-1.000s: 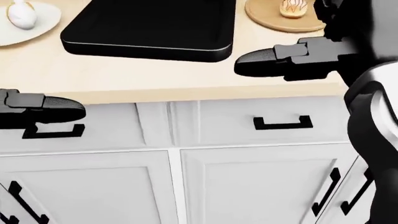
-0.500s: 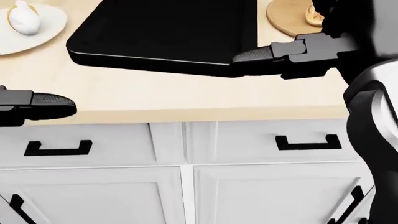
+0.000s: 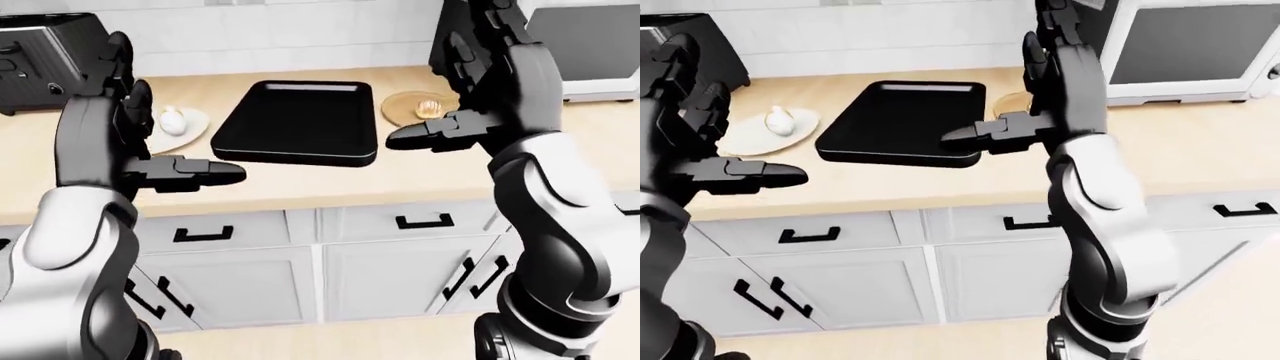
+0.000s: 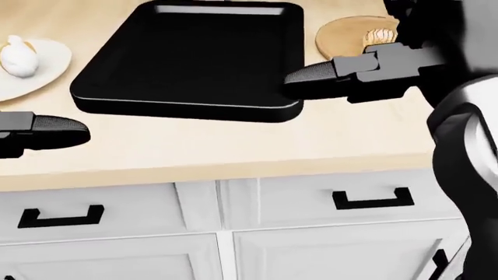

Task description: Move the dessert items from the plate to the tray.

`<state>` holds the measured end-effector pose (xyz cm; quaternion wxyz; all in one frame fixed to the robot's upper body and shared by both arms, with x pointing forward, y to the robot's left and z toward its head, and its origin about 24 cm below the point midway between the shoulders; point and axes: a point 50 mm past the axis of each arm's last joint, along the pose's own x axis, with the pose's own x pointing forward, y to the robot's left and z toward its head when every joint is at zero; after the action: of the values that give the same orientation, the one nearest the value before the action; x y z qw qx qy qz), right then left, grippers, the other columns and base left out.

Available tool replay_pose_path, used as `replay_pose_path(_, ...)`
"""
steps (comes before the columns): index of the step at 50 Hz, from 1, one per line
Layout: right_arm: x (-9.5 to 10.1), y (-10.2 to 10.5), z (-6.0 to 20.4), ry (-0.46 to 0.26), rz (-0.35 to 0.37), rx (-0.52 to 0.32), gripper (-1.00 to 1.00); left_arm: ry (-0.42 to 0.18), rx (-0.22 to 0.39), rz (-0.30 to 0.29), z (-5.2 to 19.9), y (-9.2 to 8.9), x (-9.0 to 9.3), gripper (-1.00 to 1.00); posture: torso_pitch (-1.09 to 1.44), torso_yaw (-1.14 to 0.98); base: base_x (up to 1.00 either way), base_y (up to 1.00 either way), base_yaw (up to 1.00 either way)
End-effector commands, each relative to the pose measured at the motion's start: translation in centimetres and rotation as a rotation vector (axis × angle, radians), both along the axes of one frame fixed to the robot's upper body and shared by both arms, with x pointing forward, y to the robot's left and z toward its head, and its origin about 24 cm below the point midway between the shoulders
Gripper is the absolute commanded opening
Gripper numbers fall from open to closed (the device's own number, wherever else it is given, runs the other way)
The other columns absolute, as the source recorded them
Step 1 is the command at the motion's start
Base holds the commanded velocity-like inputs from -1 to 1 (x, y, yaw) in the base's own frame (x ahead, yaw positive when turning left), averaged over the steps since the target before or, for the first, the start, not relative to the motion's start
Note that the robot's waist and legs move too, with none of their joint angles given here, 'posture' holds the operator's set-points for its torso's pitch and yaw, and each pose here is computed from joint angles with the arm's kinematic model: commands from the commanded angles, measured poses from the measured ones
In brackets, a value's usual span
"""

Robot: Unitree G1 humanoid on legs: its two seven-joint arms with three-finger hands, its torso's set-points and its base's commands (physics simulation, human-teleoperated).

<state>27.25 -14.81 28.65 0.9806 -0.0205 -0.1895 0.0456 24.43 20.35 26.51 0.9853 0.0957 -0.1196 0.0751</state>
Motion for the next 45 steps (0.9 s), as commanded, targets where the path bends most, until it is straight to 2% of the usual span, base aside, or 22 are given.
replay_pose_path(1, -0.61, -0.28, 1.27, -0.081, -0.013, 0.011, 1.0, -0.07, 0.017, -0.016, 1.01, -0.3, -0.41, 1.0, 0.0, 0.0, 0.19, 0.0, 0.0)
replay_pose_path(45, -0.76, -0.17, 1.17, -0.091, -0.018, -0.007, 1.0, -0.075, 0.028, -0.011, 1.11, -0.25, -0.71, 1.0, 0.0, 0.0, 0.19, 0.1, 0.0)
